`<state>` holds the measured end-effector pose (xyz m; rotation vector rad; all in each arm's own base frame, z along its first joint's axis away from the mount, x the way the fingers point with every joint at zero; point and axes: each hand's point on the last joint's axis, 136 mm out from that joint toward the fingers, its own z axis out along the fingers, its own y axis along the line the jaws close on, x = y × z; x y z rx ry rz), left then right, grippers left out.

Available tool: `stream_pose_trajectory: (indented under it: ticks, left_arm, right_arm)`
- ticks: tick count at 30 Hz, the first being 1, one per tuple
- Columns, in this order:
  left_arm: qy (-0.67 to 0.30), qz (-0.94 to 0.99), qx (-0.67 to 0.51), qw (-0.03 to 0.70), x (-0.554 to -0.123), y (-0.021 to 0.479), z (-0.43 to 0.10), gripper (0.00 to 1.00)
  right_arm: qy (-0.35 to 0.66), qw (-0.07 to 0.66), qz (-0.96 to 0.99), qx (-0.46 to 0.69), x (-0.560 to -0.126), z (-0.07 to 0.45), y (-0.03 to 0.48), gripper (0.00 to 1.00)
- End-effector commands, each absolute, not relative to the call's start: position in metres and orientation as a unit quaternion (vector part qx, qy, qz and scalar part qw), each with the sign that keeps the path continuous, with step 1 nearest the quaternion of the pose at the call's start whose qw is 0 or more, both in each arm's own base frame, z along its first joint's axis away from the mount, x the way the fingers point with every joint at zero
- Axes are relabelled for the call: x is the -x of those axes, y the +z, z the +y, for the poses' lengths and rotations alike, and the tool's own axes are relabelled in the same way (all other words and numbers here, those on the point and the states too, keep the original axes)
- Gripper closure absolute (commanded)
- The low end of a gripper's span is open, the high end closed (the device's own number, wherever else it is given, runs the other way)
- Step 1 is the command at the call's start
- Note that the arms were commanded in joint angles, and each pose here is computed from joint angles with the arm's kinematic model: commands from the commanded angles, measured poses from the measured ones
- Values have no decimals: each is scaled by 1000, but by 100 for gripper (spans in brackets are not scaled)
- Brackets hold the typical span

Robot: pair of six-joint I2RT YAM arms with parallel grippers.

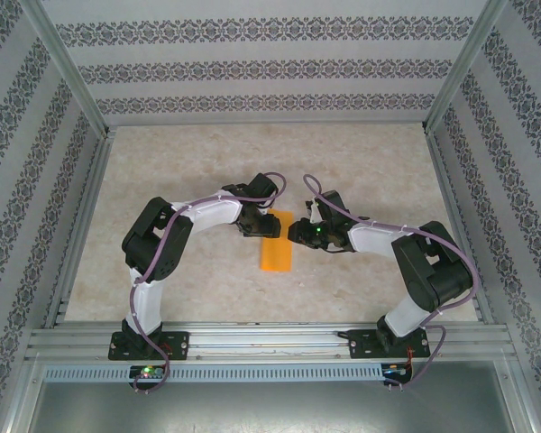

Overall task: Fold a paper plane with a square sheet of paper (fold left side to right side)
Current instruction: First fold in half a square sheet of paper at the center of the table, then hold the square sheet of paper at the center of the table.

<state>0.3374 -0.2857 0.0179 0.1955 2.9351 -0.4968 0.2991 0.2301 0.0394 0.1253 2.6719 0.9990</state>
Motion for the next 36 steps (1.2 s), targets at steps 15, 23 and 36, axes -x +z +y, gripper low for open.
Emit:
stream_pose_trajectory:
  ticks: [15, 23, 36]
  left_arm:
    - [-125, 988, -86, -29, -285, -48, -276, 48]
    - [-123, 988, -85, -29, -285, -48, -276, 48]
    - [-123, 989, -85, 6, -297, -27, -273, 44]
  right_arm:
    - [366, 139, 920, -21, -304, 250, 47, 82]
    - [359, 124, 925, -19, -303, 255, 34, 92]
    - [299, 74, 951, -36, -282, 237, -7, 98]
